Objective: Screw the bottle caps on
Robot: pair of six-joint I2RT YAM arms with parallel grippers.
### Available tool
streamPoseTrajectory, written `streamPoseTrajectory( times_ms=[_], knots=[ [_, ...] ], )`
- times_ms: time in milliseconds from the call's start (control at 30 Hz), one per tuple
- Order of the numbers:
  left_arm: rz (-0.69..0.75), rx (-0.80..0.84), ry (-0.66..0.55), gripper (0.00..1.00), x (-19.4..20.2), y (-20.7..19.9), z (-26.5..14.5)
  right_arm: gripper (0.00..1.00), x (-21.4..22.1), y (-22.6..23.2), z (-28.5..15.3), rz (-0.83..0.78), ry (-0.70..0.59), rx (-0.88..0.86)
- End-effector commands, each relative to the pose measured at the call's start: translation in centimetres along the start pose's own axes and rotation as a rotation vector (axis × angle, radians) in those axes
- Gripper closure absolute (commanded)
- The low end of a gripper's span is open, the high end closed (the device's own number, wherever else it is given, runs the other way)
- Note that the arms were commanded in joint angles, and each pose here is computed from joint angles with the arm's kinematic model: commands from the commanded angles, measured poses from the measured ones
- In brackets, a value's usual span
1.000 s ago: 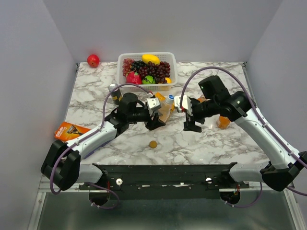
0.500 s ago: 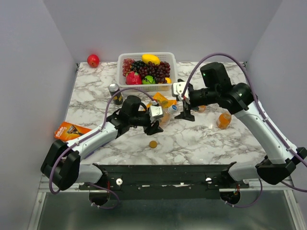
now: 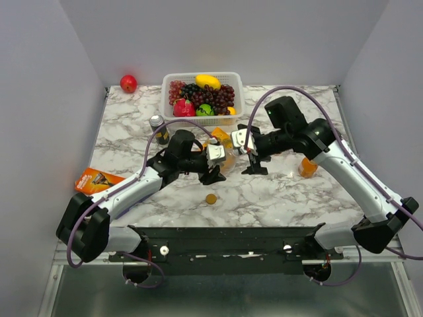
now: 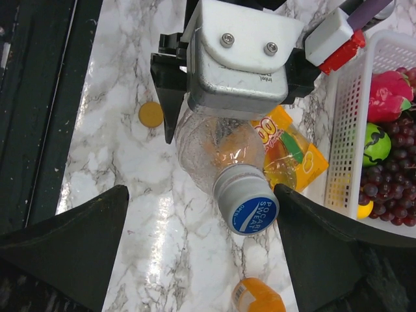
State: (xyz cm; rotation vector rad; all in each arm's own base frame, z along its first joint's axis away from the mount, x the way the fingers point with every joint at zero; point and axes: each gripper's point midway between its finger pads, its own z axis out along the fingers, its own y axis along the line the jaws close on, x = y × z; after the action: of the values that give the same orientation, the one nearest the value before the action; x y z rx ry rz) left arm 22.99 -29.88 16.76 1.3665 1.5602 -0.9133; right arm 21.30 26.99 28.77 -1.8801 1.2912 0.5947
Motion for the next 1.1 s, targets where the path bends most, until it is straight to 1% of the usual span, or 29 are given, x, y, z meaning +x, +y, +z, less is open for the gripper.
streamPoseTrajectory(
  times_ms=[0, 100, 167, 200, 433, 500, 533, 567, 633, 767, 833, 867, 900, 933, 1000, 1033, 1067],
  knots=[
    [-0.016, -0.009, -0.070, 1.00, -2.8, 0.3, -0.3, 0.02, 0.5, 0.6, -0.1, -0.027, 0.017, -0.003],
    [-0.072, -0.031, -0.114, 1.00, -3.8, 1.0, -0.5, 0.02, 1.5, 1.1, 0.0, -0.006, 0.049, -0.002],
    [-0.080, -0.048, -0.144, 1.00, -4.5, 1.5, -0.8, 0.02, 2.0, 1.4, -0.1, 0.019, 0.071, 0.001],
    [-0.098, -0.057, -0.153, 1.00, -4.6, 1.7, -0.9, 0.02, 2.8, 1.6, 0.0, 0.038, 0.098, 0.004],
    [-0.074, -0.112, -0.188, 1.00, -6.1, 2.9, -1.5, 0.04, 5.9, 3.8, 0.6, 0.201, 0.202, -0.041],
    [-0.071, -0.136, -0.193, 1.00, -6.2, 3.4, -1.7, 0.06, 5.8, 4.5, 0.3, 0.226, 0.211, -0.064],
    [-0.078, -0.159, -0.194, 1.00, -6.1, 3.8, -1.9, 0.07, 5.8, 5.3, -0.2, 0.270, 0.224, -0.079],
    [-0.095, -0.177, -0.205, 1.00, -6.1, 4.2, -2.1, 0.07, 5.3, 5.4, -0.7, 0.283, 0.219, -0.078],
    [-0.103, -0.195, -0.207, 1.00, -5.9, 4.5, -2.4, 0.10, 4.5, 7.2, -1.7, 0.329, 0.206, -0.126],
    [-0.107, -0.210, -0.183, 1.00, -4.6, 4.3, -2.5, 0.12, 2.7, 9.2, -3.2, 0.402, 0.159, -0.148],
    [-0.090, -0.192, -0.166, 1.00, -4.1, 3.9, -2.4, 0.13, 2.3, 8.4, -3.8, 0.397, 0.149, -0.102],
    [-0.084, -0.177, -0.138, 1.00, -3.3, 3.4, -2.3, 0.14, 1.9, 7.6, -4.1, 0.379, 0.137, -0.053],
    [-0.031, -0.149, -0.119, 1.00, -3.0, 3.0, -2.2, 0.14, 1.5, 5.7, -4.8, 0.358, 0.123, 0.027],
    [-0.002, -0.130, -0.099, 1.00, -2.7, 2.5, -2.1, 0.14, 0.6, 3.5, -5.2, 0.304, 0.081, 0.104],
    [0.019, -0.078, -0.026, 1.00, -1.3, 1.4, -2.1, 0.14, -0.5, 0.9, -6.0, 0.222, 0.058, 0.195],
    [0.112, -0.055, -0.003, 1.00, -1.0, 1.0, -2.1, 0.15, -1.9, -0.6, -6.6, 0.127, 0.026, 0.235],
    [0.121, -0.035, 0.037, 1.00, -0.2, 0.5, -2.3, 0.17, -2.4, -1.1, -6.8, 0.086, 0.016, 0.245]
  ],
)
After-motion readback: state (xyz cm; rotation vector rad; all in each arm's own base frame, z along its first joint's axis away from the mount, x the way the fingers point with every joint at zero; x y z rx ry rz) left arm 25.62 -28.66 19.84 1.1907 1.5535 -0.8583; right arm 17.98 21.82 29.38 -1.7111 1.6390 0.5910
